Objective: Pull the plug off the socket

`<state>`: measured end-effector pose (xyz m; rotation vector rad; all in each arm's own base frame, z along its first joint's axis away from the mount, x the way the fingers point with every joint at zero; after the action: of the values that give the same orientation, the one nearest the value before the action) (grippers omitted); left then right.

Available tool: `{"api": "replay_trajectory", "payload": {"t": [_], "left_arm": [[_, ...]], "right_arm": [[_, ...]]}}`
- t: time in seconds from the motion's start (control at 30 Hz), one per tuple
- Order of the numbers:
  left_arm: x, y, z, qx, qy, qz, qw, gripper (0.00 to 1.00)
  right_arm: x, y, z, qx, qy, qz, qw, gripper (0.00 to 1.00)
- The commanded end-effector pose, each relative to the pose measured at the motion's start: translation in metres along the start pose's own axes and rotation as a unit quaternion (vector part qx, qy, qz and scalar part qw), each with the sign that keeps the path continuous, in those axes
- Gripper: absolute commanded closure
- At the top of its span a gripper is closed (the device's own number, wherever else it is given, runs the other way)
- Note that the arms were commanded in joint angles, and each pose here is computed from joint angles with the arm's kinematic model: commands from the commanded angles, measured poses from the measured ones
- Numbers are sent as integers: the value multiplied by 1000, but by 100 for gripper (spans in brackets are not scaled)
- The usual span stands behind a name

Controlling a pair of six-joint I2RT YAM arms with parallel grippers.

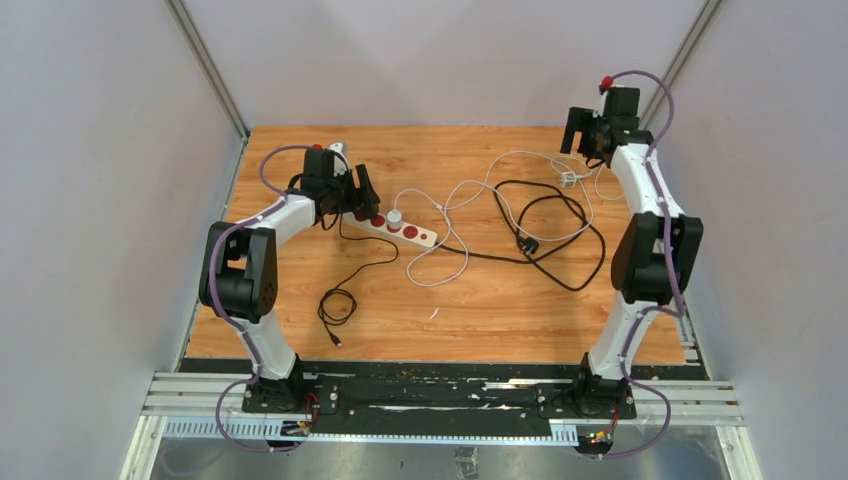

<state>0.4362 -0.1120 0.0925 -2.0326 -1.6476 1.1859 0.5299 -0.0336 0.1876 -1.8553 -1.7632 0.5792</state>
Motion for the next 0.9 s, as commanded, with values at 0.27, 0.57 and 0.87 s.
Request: {"api": "replay_trajectory", "payload": {"t": [0.27,0.57,0.87], "left_arm": [[66,-13,84,139,-28,-137,980,22],[67,-13,85,138,-29,-139,980,22],[69,-14,91,144,-30,-142,979,24]], "right_arm": [[199,-123,42,-111,-223,-300,921,5],[365,-129,137,-93,-306,-414,852,7],[407,-83,166,-78,-316,-392,860,8]]}}
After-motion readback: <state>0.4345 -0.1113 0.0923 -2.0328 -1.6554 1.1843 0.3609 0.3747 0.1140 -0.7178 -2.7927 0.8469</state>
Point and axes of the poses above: each gripper's point midway between its finger pads, its own y axis out along the fingers, its own x axis along the line the jaws close on, z = x × y, the point moved 2 cm from there along -y, back along the fingers, and after that the axes turned 3 degrees about -y, right-handed, at the moved point
